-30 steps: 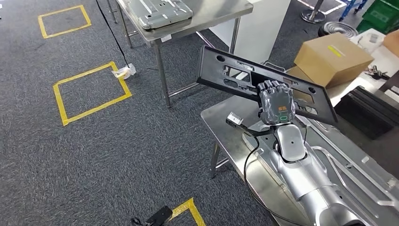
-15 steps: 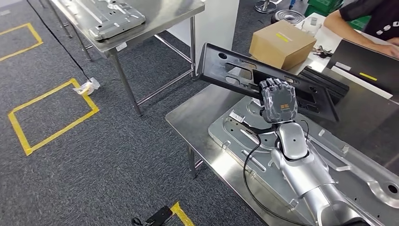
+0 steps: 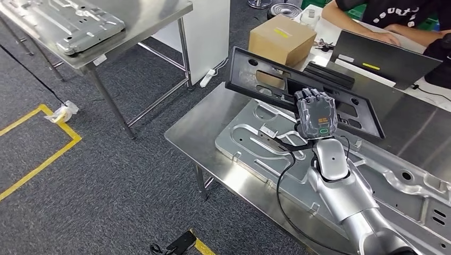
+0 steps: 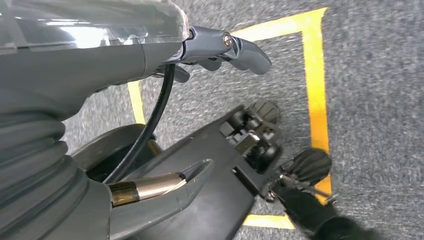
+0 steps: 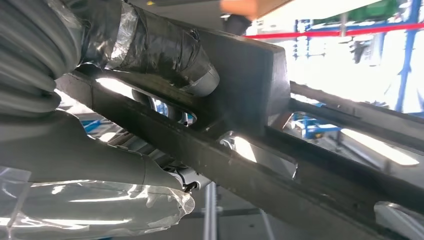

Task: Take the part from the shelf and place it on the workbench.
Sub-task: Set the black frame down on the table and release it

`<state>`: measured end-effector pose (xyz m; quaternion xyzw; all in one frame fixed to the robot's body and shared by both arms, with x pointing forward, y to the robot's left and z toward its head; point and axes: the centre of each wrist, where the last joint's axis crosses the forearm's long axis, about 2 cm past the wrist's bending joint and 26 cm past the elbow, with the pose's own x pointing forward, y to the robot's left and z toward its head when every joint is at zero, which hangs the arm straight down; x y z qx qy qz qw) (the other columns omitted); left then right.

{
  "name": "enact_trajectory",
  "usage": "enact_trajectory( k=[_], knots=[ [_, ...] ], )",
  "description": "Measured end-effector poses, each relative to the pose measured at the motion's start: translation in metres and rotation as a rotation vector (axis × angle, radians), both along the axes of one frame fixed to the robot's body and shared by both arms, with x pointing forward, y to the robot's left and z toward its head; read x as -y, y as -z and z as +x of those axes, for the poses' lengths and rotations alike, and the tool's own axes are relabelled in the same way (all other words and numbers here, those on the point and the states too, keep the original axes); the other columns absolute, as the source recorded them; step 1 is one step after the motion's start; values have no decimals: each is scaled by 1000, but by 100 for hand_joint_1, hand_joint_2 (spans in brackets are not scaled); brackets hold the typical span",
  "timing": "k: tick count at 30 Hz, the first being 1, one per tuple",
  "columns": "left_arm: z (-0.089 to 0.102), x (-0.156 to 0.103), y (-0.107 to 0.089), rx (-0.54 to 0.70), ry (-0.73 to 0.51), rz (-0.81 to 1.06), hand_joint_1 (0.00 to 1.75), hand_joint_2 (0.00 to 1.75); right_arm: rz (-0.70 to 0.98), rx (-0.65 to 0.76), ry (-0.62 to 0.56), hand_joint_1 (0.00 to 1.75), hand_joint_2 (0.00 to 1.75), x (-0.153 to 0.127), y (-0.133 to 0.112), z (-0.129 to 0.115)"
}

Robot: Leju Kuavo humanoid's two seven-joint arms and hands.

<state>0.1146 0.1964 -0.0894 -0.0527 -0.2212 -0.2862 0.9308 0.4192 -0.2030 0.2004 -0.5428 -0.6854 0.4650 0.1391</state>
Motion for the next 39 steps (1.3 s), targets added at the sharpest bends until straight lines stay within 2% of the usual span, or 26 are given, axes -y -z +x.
enact_trajectory(
  k=[39],
  knots=[
    [-2, 2, 0, -27, -6, 32, 0, 175, -28, -4, 32, 175, 175, -2, 4, -1]
  ],
)
